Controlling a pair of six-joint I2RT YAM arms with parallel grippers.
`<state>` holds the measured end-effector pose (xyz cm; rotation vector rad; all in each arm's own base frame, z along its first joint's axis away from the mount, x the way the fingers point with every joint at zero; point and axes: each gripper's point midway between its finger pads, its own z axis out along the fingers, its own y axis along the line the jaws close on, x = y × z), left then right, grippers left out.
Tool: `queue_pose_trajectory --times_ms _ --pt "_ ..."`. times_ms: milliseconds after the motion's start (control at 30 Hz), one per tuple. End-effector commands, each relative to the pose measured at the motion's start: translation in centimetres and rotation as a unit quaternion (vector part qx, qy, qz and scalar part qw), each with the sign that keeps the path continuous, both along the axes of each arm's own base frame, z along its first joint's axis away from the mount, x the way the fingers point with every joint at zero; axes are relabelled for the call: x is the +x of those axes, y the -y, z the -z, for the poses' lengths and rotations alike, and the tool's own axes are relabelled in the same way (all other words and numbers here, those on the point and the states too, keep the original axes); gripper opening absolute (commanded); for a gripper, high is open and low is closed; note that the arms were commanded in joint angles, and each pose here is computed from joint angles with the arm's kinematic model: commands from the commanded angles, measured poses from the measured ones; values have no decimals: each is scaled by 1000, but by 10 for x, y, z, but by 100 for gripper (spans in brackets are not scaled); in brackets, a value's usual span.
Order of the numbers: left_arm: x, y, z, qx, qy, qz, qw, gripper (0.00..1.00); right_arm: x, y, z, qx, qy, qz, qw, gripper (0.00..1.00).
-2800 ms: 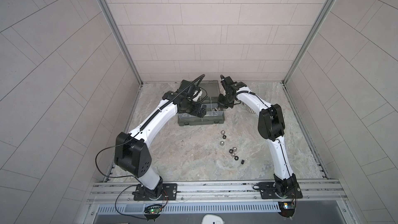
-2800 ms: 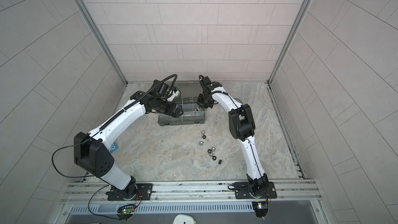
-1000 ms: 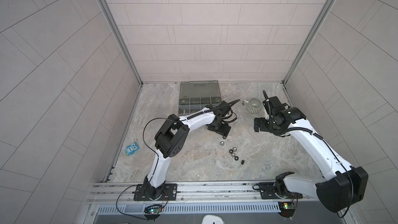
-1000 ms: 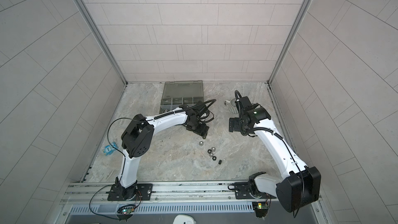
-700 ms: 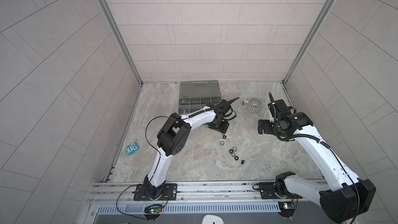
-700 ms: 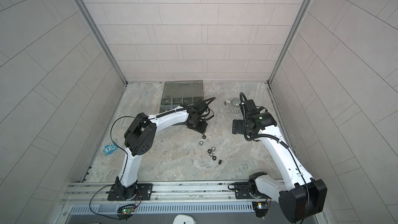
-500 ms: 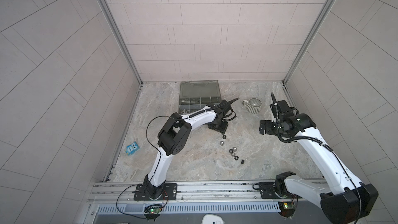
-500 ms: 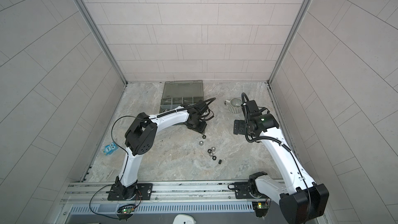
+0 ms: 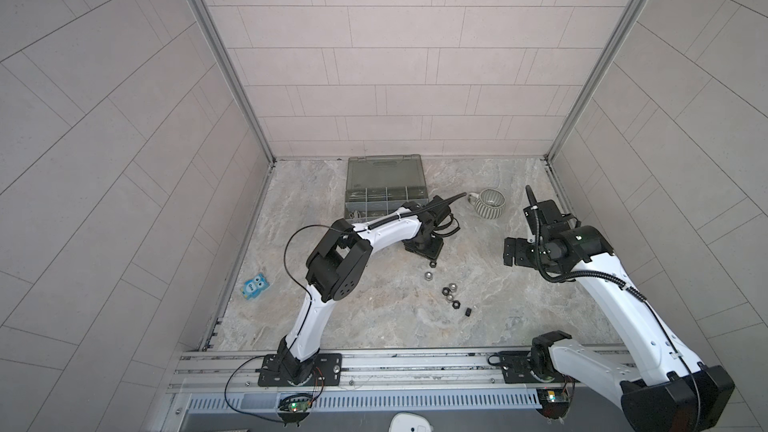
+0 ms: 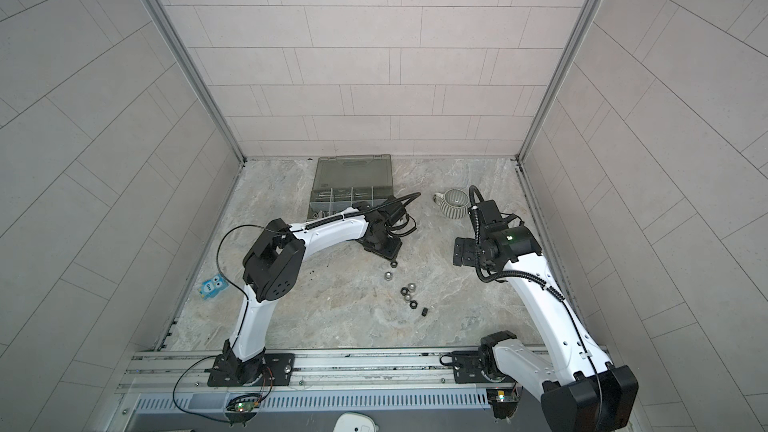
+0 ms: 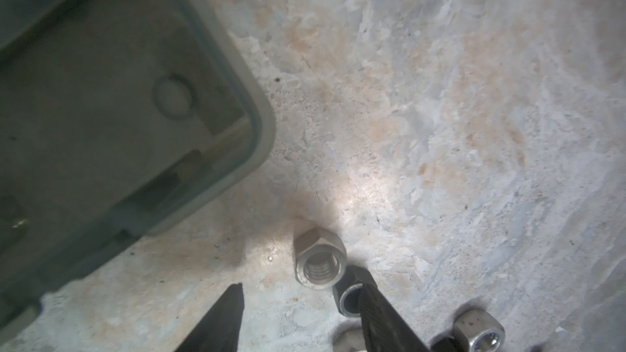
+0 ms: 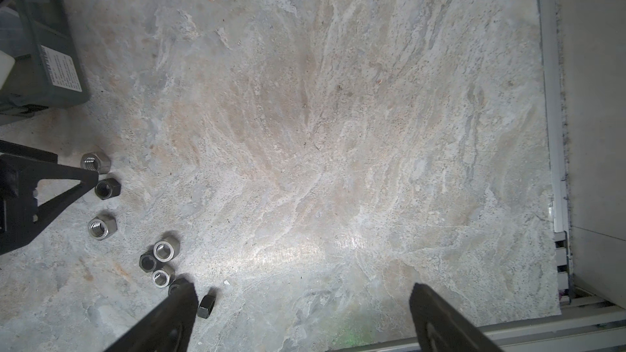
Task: Sort the screws and nuts into containers
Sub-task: 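Lower the left gripper onto a silver hex nut while the right arm withdraws, then close the left gripper on the silver hex nut and lift it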
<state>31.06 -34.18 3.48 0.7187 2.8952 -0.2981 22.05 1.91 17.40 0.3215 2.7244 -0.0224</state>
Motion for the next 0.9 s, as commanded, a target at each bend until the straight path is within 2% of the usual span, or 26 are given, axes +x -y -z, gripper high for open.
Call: queue_pose_trajectory --times_ms 0,433,567,867 --pt "-2 1 8 11 -9 0 1000 61 -11 8 2 -11 -10 16 1000 99" --pt "-2 6 17 21 -12 6 1000 59 -12 14 5 -18 -18 23 999 99" --pt "-3 5 19 26 -19 8 999 48 -13 16 7 -19 -21 22 999 99" --pt "-4 3 18 35 -19 16 999 35 -9 18 9 -18 -24 27 999 99"
